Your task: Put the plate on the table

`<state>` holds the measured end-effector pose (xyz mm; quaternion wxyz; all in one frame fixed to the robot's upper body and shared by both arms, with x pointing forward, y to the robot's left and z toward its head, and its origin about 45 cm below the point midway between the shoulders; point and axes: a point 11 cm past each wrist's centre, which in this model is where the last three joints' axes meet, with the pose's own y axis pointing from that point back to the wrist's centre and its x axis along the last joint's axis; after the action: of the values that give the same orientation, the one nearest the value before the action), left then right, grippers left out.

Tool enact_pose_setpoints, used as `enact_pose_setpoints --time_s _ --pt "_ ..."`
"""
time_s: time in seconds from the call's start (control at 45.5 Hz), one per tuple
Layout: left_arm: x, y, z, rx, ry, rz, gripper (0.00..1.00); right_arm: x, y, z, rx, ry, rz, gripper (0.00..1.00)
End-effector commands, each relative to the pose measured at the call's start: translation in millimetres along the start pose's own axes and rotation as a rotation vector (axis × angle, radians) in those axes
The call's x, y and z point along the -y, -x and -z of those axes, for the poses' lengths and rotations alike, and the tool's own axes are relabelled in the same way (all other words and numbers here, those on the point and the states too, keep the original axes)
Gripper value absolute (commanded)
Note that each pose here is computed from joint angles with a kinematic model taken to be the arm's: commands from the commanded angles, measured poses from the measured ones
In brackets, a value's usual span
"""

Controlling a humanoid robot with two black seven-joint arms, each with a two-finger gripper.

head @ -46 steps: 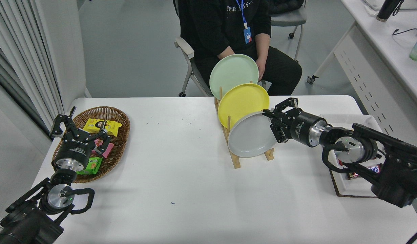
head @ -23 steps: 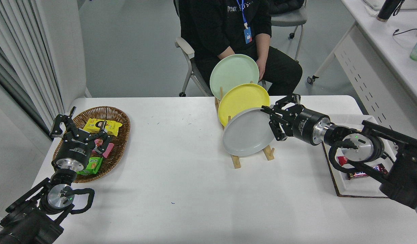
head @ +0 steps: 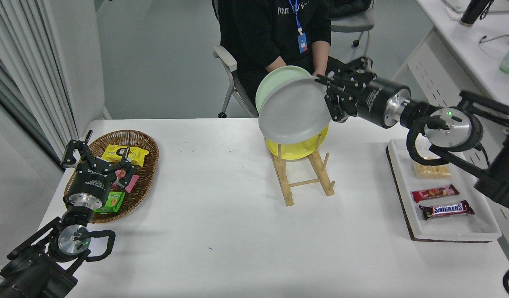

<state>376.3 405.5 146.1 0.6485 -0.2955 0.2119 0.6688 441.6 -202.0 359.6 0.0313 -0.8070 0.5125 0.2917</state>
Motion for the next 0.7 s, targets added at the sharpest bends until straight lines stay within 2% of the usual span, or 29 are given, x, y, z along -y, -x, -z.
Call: enact_pose_setpoints --time_s 0.0,0.176,0.352,0.681 --pt "0 0 0 0.000 0.000 0.000 0.98 1 27 29 0.000 -0.028 0.007 0.00" --pt "0 0 0 0.000 0.000 0.000 0.98 5 44 32 0.015 0.004 0.017 0.00" --pt "0 0 0 0.000 0.000 0.000 0.98 15 81 27 -0.050 0.034 0.054 0.00" --pt "0 0 0 0.000 0.000 0.000 0.98 24 104 13 -0.054 0.073 0.094 0.00"
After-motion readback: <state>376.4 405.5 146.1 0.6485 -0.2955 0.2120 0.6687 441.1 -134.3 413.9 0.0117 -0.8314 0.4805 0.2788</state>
